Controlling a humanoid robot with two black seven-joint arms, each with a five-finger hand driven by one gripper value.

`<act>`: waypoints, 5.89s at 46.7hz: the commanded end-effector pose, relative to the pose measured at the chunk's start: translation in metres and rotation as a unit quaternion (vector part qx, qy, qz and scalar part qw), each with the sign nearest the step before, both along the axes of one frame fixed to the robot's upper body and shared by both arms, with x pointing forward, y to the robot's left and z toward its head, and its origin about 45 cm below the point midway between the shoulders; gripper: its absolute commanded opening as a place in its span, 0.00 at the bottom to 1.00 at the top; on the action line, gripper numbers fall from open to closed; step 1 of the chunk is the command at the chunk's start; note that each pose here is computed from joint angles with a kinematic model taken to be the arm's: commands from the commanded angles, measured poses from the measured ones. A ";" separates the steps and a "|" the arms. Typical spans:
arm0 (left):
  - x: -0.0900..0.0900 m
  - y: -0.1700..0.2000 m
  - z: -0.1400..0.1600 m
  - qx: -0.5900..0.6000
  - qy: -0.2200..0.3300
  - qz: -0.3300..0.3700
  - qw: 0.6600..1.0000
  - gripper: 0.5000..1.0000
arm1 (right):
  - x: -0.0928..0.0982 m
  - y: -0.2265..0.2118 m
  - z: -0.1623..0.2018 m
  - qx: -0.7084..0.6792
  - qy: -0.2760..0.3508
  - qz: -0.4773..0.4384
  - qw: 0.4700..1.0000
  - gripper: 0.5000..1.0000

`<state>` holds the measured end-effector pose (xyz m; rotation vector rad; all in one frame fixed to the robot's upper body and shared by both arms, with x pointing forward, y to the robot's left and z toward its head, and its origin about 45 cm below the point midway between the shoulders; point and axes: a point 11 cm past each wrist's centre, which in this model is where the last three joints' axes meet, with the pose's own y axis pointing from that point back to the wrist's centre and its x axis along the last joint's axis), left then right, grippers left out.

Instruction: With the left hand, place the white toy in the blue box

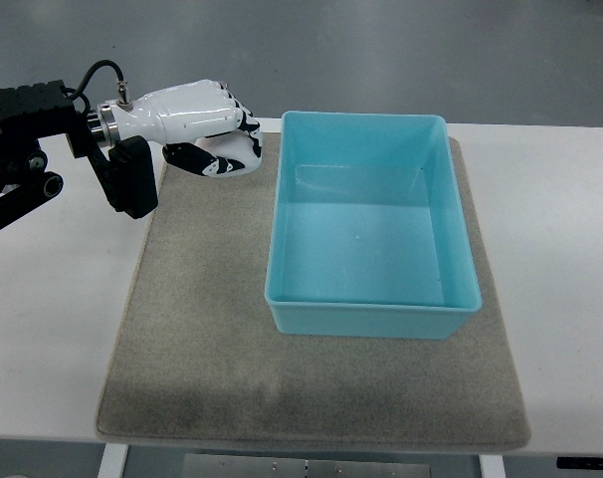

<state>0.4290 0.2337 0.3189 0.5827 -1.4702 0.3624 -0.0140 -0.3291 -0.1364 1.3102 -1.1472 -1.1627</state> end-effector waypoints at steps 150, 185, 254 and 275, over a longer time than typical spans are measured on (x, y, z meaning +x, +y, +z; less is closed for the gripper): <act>-0.012 -0.064 -0.032 -0.121 0.015 -0.042 0.992 0.99 | 0.000 0.000 0.000 0.000 0.000 0.000 1.000 0.87; 0.036 -0.003 0.011 -0.464 0.130 0.158 0.862 0.99 | 0.000 0.000 0.000 -0.001 0.000 0.000 1.000 0.87; 0.075 0.061 -0.064 -0.808 0.432 0.197 0.349 0.99 | 0.000 0.000 0.000 0.000 0.000 0.000 1.000 0.87; 0.075 0.059 -0.065 -0.805 0.434 0.197 0.354 0.99 | 0.000 0.000 0.000 0.001 0.000 0.000 1.000 0.87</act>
